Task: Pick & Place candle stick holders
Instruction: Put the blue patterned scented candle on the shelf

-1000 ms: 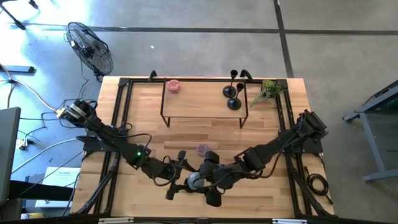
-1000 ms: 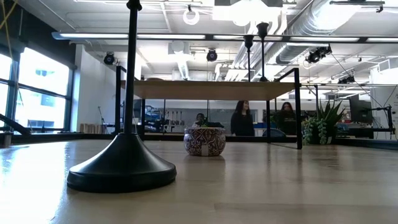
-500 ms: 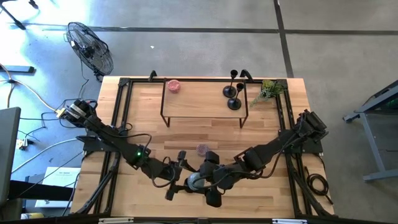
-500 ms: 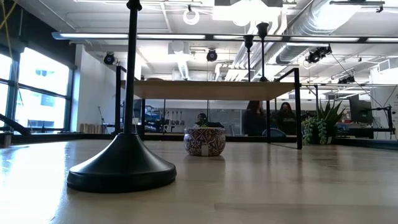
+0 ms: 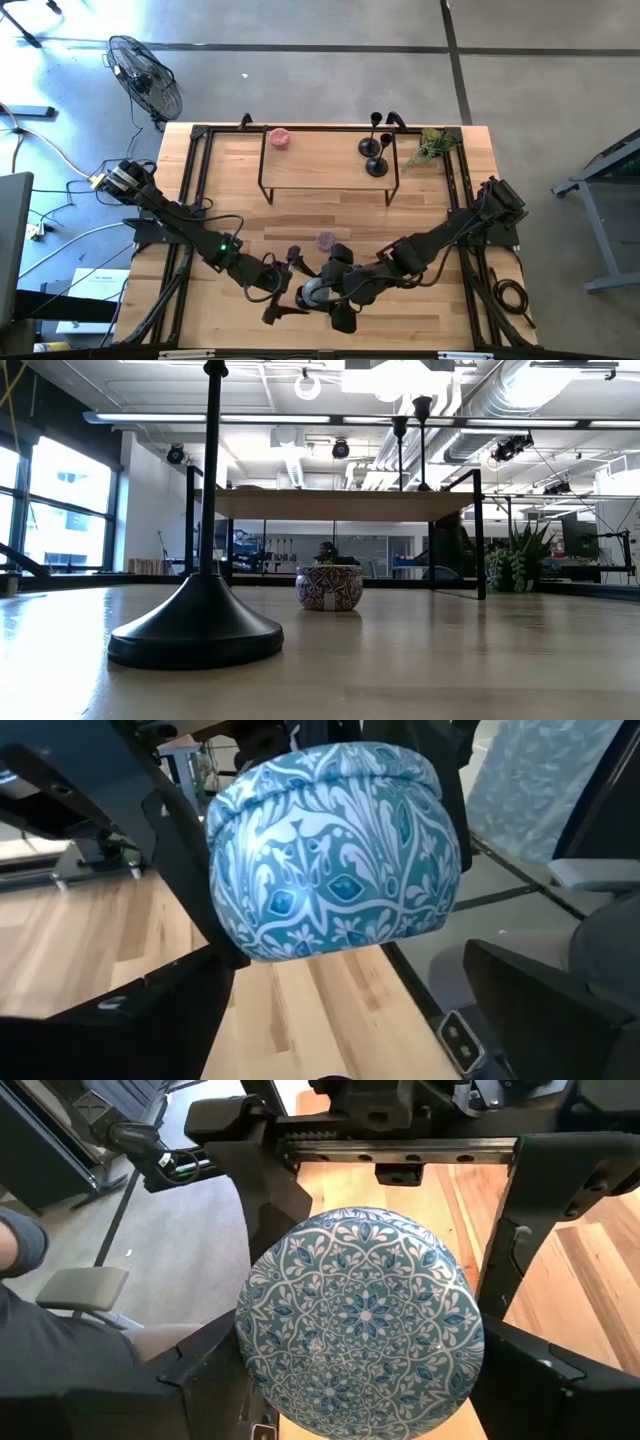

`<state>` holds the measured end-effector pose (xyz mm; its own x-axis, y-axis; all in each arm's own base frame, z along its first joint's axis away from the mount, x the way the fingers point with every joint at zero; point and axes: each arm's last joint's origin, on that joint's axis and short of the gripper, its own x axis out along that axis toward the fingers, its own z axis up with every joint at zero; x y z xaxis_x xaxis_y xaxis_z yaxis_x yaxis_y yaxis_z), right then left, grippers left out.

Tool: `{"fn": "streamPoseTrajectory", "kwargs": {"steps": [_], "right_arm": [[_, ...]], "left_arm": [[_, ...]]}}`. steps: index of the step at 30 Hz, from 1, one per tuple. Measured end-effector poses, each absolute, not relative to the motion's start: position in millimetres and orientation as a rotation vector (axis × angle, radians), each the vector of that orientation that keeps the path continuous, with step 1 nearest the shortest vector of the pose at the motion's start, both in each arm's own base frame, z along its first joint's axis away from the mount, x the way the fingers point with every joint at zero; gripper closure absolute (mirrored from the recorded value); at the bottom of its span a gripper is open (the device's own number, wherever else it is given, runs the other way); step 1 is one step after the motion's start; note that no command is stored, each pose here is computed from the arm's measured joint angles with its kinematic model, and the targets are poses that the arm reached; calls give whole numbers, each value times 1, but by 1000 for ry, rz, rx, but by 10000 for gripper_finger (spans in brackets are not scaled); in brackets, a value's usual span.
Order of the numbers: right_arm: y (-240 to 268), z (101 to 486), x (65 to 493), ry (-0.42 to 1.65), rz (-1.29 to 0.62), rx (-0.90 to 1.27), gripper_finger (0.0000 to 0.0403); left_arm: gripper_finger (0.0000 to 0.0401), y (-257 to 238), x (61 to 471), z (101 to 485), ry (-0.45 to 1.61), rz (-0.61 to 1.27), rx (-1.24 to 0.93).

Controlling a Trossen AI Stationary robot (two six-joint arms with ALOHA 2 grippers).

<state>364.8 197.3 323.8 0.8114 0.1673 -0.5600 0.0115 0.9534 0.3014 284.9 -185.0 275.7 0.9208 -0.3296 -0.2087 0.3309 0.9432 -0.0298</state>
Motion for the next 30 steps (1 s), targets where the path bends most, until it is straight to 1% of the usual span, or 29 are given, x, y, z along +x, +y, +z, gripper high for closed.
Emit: {"fn": "streamPoseTrajectory", "kwargs": {"steps": [4, 11, 16, 20, 24, 30], "right_arm": [[201, 322, 362, 646, 99, 304, 109], [210, 317, 353, 700, 85, 340, 109], [213, 313, 347, 739, 36, 340, 109], [215, 313, 346, 737, 36, 349, 109], [216, 313, 346, 752, 57, 370, 109], [217, 314, 346, 756, 78, 381, 109]], "left_arm": [[22, -185, 284, 274, 253, -336, -57], [22, -185, 284, 275, 249, -326, -57], [22, -186, 283, 279, 196, -281, 30], [22, -195, 277, 281, 137, -290, 244], [22, -211, 264, 281, 78, -317, 624], [22, -231, 247, 278, 24, -299, 1019]]}}
